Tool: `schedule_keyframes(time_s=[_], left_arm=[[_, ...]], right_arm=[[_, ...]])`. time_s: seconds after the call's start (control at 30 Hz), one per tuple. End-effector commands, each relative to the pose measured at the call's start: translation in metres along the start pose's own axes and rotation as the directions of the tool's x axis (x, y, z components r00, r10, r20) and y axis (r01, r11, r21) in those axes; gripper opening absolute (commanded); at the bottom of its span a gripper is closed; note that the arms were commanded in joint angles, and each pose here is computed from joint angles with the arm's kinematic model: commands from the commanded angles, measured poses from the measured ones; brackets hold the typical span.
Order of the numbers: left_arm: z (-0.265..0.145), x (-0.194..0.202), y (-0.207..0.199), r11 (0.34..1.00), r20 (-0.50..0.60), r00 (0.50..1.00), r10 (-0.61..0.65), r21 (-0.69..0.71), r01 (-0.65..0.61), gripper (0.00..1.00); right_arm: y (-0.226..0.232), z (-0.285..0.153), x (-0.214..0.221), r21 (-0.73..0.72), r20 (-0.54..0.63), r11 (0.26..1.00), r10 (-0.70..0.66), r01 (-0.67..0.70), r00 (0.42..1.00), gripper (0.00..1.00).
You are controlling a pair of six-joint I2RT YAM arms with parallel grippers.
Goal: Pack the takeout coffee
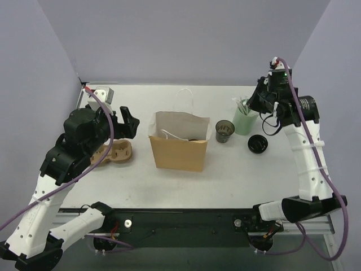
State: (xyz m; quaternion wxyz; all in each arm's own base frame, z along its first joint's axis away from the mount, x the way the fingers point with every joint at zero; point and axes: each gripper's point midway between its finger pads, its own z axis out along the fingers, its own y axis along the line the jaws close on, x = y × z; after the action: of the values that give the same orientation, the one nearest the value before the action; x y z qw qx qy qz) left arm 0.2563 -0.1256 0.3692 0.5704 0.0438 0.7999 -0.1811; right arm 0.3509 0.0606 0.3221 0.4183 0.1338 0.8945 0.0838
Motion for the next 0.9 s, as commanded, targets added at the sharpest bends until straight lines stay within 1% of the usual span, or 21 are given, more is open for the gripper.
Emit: schedule_keyframes(time_s=[0.0, 0.17, 0.27, 0.33, 0.4, 0.43, 0.47, 0.53, 0.6, 0.7, 0.77, 0.87], left_arm=[[-0.017, -0.024, 0.001, 1.000, 0.088, 0.996, -0.020, -0.008, 0.021, 0.93], [-0.026, -0.025, -0.002, 1.000, 0.120, 0.993, -0.015, 0.021, 0.013, 0.93], [-0.032, -0.026, -0.006, 0.999, 0.125, 0.992, -0.008, 0.039, 0.003, 0.93], [-0.035, -0.024, -0.008, 0.999, 0.119, 0.993, 0.011, 0.047, -0.017, 0.93], [-0.038, -0.024, -0.007, 0.999, 0.125, 0.992, 0.033, 0.038, -0.038, 0.93], [-0.038, -0.022, -0.007, 0.998, 0.121, 0.992, 0.042, 0.040, -0.047, 0.93], [-0.040, -0.021, -0.008, 0.997, 0.124, 0.991, 0.053, 0.045, -0.059, 0.93], [-0.041, -0.019, -0.007, 0.997, 0.118, 0.991, 0.063, 0.043, -0.069, 0.94], [-0.044, -0.019, -0.007, 0.996, 0.123, 0.990, 0.072, 0.046, -0.079, 0.94], [-0.047, -0.021, -0.007, 0.994, 0.127, 0.987, 0.097, 0.042, -0.103, 0.94], [-0.050, -0.025, -0.005, 0.992, 0.136, 0.984, 0.114, 0.031, -0.119, 0.94], [-0.052, -0.025, -0.002, 0.991, 0.138, 0.982, 0.132, 0.017, -0.135, 0.96]], right_arm=[[0.020, -0.057, -0.012, -0.058, 0.121, 0.997, -0.050, 0.058, 0.991, 0.00], [0.051, -0.113, -0.017, -0.206, 0.216, 0.973, -0.057, 0.102, 0.975, 0.00], [0.070, -0.143, -0.013, -0.307, 0.246, 0.942, -0.059, 0.136, 0.967, 0.00], [0.086, -0.158, -0.008, -0.394, 0.252, 0.904, -0.066, 0.165, 0.965, 0.00], [0.101, -0.178, 0.000, -0.501, 0.258, 0.843, -0.070, 0.195, 0.964, 0.00], [0.113, -0.189, -0.002, -0.558, 0.283, 0.801, -0.060, 0.215, 0.957, 0.00], [0.123, -0.198, 0.009, -0.630, 0.262, 0.744, -0.067, 0.224, 0.963, 0.00], [0.135, -0.210, 0.012, -0.699, 0.235, 0.688, -0.033, 0.193, 0.971, 0.00], [0.145, -0.216, 0.025, -0.752, 0.181, 0.635, -0.054, 0.173, 0.982, 0.00], [0.154, -0.218, 0.040, -0.787, 0.126, 0.599, -0.081, 0.150, 0.989, 0.00], [0.157, -0.216, 0.051, -0.798, 0.098, 0.586, -0.105, 0.141, 0.990, 0.00], [0.164, -0.203, 0.063, -0.799, 0.049, 0.589, -0.137, 0.121, 0.989, 0.00]])
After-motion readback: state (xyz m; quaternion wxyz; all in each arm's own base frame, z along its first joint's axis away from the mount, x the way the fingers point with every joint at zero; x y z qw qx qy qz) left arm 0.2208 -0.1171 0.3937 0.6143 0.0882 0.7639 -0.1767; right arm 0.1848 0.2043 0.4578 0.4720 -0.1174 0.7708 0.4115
